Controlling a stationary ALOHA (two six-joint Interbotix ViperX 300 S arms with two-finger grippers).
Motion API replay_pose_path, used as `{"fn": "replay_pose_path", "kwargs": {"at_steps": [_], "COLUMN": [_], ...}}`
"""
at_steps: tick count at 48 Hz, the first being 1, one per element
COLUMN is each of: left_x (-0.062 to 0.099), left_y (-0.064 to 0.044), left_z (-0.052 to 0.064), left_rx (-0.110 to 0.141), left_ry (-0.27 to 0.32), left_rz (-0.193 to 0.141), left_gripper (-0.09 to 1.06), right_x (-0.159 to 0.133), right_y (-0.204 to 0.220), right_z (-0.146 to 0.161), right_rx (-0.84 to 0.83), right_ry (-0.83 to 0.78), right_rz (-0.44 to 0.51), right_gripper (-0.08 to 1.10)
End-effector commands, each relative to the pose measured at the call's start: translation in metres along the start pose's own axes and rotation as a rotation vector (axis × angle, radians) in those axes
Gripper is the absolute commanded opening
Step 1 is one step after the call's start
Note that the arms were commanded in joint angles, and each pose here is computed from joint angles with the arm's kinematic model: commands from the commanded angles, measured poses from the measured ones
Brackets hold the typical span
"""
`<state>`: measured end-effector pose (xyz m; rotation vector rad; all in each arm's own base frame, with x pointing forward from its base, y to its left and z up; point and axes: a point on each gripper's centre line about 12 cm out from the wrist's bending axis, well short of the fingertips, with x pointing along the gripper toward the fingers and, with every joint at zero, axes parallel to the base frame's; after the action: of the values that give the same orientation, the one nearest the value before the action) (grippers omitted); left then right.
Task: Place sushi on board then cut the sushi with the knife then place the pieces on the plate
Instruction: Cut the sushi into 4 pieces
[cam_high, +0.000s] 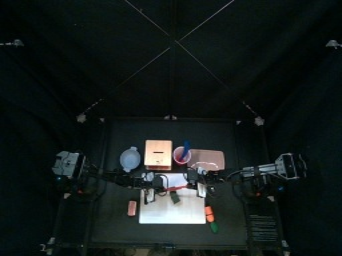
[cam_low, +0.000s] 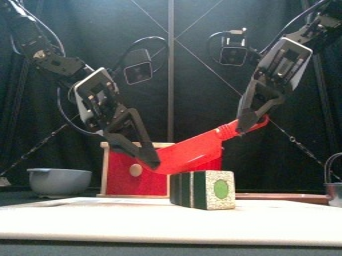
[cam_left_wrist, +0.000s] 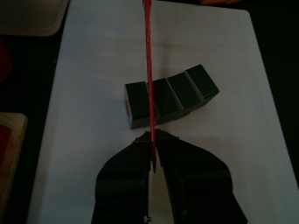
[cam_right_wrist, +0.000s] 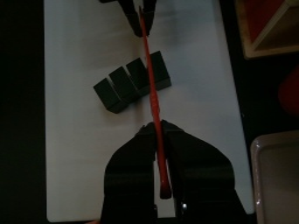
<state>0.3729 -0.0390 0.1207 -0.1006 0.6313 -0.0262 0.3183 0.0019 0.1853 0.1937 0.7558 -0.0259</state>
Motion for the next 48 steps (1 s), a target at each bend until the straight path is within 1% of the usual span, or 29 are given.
{"fn": "replay_pose_path", "kwargs": {"at_steps": [1, 12, 23, 31, 42, 48], "left_x": [-0.0006, -0.0032, -0.0037, -0.0041, -0.0075, -0.0077], "left_y": [-0.0038, -0.0076, -0.0106, -0.0118, -0.012, -0.013], "left_z": [0.0167, 0.0191, 0.0191, 0.0193, 0.0227, 0.0214], "left_rx": [-0.003, -0.001, 0.003, 0.003, -0.002, 0.0], "left_ry": [-0.04, -0.047, -0.048, -0.049, -0.059, -0.058], "left_rz": [-0.009, -0.018, -0.024, -0.027, -0.028, -0.03], "left_gripper": [0.51, 0.51, 0.51, 0.51, 0.51, 0.51], "right_x": [-0.004, -0.0044, -0.0037, -0.0041, -0.0041, -0.0042], "right_y": [-0.0011, 0.0005, 0.0014, 0.0015, 0.004, 0.0047], "right_z": [0.0127, 0.0127, 0.0112, 0.0113, 0.0138, 0.012], "right_rx": [0.011, 0.014, 0.023, 0.024, 0.018, 0.018], "right_ry": [-0.038, -0.039, -0.036, -0.036, -0.041, -0.037], "right_rz": [-0.002, 0.003, 0.006, 0.007, 0.012, 0.014], "right_gripper": [0.35, 0.35, 0.35, 0.35, 0.35, 0.35]}}
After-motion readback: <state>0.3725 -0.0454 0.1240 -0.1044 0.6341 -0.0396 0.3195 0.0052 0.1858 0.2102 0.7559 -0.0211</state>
